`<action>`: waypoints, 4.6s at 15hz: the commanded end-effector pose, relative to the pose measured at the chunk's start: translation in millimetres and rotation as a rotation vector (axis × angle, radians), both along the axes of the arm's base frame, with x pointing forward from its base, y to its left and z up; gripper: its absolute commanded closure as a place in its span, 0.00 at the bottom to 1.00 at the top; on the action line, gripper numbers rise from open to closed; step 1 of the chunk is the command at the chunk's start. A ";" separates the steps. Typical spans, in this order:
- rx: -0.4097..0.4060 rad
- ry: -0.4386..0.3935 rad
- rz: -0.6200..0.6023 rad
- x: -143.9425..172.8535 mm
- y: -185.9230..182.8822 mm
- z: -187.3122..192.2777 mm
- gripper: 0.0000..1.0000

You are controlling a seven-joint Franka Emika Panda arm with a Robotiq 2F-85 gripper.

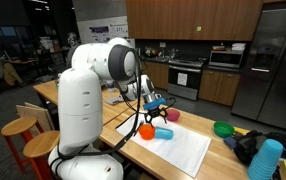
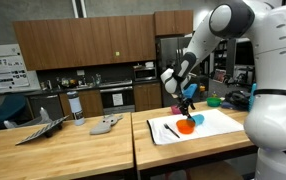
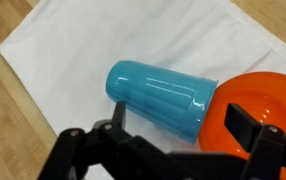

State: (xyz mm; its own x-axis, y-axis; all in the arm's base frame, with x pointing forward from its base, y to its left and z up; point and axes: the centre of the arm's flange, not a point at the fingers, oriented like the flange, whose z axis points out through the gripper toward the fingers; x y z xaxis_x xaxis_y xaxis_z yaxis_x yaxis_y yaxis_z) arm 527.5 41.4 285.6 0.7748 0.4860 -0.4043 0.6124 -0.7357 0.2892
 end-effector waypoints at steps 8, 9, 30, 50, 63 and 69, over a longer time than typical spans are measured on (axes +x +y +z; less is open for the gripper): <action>-0.049 0.037 -0.012 5.1 -3.2 -9.5 0.00; -0.053 0.040 -0.011 5.0 -5.6 -10.0 0.00; -0.146 -0.001 -0.059 6.7 -7.5 -21.6 0.00; -0.227 -0.051 -0.033 4.6 -6.0 -27.2 0.39; 0.163 -0.151 0.092 19.7 -31.2 9.5 0.96; 0.483 -0.256 0.160 24.3 -61.0 24.8 0.97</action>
State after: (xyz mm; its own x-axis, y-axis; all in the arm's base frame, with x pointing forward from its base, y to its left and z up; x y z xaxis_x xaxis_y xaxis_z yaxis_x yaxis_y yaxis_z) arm 565.1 -9.0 304.7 0.7537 0.6569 -0.0202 0.6484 -0.7382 0.1861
